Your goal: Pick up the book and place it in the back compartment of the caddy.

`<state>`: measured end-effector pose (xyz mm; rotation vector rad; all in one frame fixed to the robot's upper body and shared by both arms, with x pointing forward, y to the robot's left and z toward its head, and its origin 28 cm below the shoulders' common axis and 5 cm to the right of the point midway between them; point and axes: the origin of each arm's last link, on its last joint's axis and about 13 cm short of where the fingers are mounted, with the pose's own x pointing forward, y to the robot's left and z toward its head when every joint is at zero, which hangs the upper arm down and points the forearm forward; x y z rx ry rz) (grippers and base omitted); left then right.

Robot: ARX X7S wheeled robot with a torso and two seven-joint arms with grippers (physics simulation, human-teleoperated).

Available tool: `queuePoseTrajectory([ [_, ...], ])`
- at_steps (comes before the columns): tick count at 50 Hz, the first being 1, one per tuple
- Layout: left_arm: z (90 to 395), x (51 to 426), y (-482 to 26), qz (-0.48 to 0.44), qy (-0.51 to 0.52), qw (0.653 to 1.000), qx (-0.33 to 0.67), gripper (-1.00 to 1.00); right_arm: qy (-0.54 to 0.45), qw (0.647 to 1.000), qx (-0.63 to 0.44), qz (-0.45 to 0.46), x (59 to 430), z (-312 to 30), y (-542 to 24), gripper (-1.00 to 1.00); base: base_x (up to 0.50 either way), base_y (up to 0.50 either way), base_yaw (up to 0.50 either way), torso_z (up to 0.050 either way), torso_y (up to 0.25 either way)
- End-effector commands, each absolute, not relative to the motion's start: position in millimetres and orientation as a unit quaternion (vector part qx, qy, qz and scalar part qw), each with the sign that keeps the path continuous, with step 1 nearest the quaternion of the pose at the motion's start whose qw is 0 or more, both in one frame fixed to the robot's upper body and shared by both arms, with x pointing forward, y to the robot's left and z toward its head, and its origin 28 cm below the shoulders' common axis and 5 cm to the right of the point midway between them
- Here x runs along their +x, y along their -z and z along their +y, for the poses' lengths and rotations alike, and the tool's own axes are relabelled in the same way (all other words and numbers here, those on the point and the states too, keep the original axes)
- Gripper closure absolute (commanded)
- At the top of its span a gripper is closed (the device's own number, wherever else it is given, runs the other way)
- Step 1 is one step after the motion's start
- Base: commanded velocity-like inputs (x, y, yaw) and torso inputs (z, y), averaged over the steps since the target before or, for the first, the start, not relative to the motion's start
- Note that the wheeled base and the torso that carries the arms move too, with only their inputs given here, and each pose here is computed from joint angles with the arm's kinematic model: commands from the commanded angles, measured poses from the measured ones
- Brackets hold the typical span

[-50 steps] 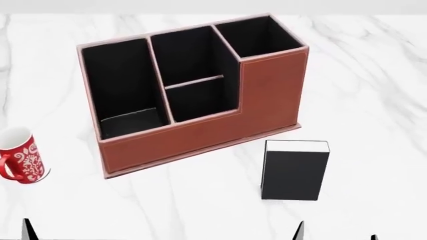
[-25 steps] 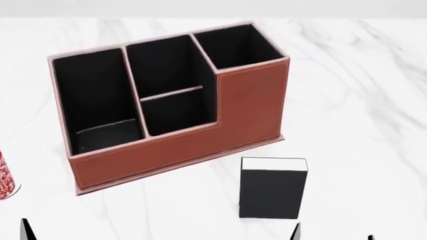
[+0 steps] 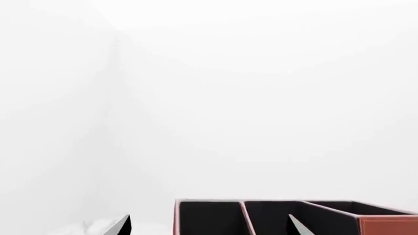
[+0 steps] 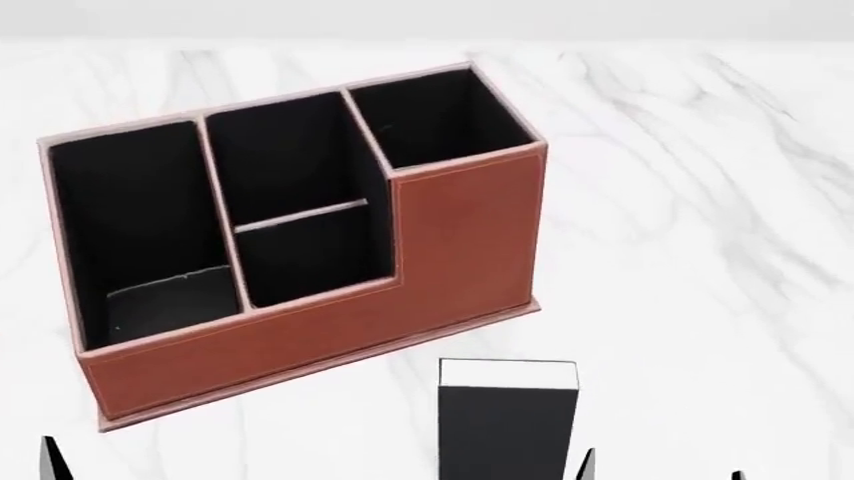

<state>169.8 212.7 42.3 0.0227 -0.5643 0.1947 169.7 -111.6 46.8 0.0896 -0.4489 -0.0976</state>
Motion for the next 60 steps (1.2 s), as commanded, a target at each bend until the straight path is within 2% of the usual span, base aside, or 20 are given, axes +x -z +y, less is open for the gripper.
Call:
queuePoseTrajectory([
  [1,213.2,170.2,-42.1,-0.277,-0.098,0.956,0.011,-1.0,0.044,0.971,0.039,-0.231,168.0,-110.3,-46.4,-1.0,0.16,0.0,0.0,0.0,0.0],
  [12,213.1,169.9,-42.3,-0.278,-0.099,0.955,0.011,-1.0,0.043,0.971,0.038,-0.233,168.1,-110.1,-46.5,-1.0,0.2,0.0,0.0,0.0,0.0],
  [60,214.7,170.6,-41.8,-0.28,-0.104,0.954,0.009,-1.0,0.039,0.97,0.041,-0.238,168.5,-110.1,-44.8,-1.0,0.06,0.0,0.0,0.0,0.0],
])
